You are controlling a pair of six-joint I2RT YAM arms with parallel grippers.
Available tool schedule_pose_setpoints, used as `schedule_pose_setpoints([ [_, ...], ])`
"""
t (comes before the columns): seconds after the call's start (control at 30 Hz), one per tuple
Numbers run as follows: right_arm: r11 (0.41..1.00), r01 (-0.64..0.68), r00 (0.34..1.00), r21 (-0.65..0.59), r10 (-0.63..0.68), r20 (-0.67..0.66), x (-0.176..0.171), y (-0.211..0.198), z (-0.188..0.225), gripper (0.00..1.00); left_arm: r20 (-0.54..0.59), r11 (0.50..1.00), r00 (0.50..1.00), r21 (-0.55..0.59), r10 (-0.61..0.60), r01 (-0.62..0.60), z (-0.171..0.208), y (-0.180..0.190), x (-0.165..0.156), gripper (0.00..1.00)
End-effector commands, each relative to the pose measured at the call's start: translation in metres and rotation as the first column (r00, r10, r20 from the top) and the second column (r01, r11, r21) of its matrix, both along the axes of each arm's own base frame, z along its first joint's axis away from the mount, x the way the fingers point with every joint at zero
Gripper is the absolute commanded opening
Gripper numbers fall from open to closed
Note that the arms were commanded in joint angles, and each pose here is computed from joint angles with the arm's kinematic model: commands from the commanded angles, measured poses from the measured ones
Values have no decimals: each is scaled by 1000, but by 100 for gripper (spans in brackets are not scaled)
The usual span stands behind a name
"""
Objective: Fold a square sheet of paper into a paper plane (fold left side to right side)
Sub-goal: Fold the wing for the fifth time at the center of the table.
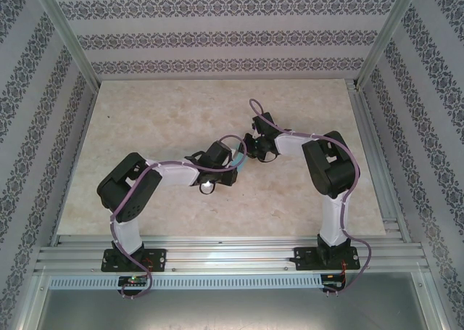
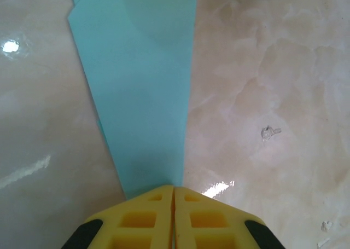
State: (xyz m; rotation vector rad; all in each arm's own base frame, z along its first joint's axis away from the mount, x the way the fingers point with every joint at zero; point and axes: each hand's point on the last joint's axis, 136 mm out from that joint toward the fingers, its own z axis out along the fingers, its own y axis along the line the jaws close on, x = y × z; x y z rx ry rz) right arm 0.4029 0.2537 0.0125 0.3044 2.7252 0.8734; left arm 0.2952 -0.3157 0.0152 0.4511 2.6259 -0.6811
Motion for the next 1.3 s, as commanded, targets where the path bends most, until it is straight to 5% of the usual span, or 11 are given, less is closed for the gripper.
schedule_pose_setpoints([
  [0.0, 989, 35, 997, -146, -45, -66, -10, -27, -39, 9, -307, 969, 950, 215, -53, 124, -61, 50, -92, 8],
  [1.27, 984, 3, 996, -179, -18, -86, -11, -25, -39, 9, -327, 983, 945, 174, -2, 63, -41, 80, -132, 9],
])
